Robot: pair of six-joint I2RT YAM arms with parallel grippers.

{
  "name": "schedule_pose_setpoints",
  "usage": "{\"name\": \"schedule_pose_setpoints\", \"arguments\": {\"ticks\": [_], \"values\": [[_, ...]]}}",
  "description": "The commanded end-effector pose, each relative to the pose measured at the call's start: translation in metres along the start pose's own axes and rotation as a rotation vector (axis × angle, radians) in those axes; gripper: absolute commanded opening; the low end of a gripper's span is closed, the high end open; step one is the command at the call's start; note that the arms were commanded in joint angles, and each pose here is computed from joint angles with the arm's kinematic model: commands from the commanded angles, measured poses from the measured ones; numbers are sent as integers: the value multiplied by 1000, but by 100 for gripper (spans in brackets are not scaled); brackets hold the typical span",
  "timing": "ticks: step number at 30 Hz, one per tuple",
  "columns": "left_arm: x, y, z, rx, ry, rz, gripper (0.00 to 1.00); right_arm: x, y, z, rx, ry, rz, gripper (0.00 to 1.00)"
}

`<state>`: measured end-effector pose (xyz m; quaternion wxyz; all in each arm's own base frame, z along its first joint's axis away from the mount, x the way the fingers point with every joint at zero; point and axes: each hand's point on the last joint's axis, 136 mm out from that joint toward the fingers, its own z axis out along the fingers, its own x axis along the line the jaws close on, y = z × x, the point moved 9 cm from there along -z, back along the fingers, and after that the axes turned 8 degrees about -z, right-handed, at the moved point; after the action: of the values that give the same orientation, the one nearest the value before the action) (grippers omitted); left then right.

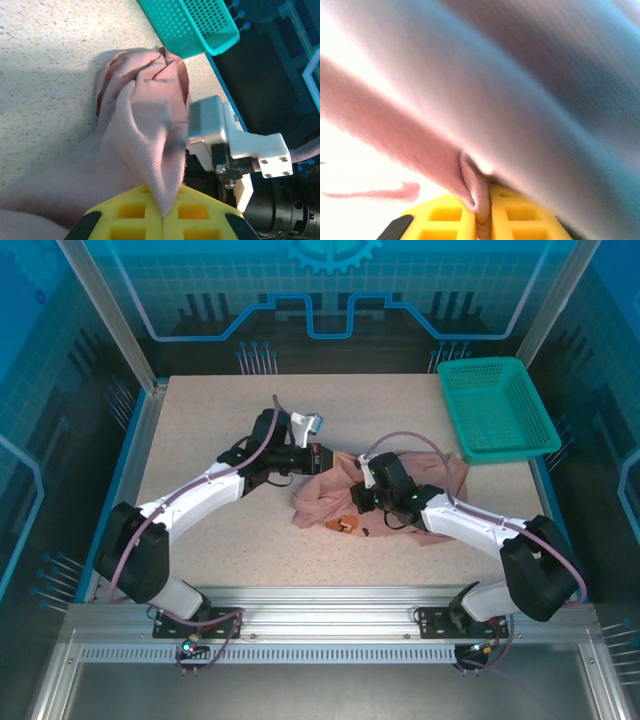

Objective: Fold the inside-out t-shirt

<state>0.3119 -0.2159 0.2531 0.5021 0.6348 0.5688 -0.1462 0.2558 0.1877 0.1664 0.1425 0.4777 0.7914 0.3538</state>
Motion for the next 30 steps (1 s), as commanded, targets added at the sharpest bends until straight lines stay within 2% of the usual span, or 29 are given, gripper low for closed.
{"name": "schedule_pose_setpoints", "arguments": {"ticks": [1, 6, 13, 19, 24, 30], "values": [[-14, 16, -23, -83, -74, 1, 0, -10, -45, -5, 158, -90, 56, 16], [-16, 19, -23, -77, -88, 11, 0, -6, -46, -18, 118, -34, 23, 29], [-18, 19, -23, -67, -101, 12, 0, 19, -11, -46, -97, 161, -117, 38], [-18, 18, -23, -64, -102, 15, 0, 37, 20, -52, -190, 227, -187, 38], [-19, 17, -24, -60, -106, 17, 0, 37, 36, -31, -140, 185, -217, 33], [-20, 17, -26, -58, -102, 27, 0, 29, 31, -6, -60, 162, -227, 20]]}}
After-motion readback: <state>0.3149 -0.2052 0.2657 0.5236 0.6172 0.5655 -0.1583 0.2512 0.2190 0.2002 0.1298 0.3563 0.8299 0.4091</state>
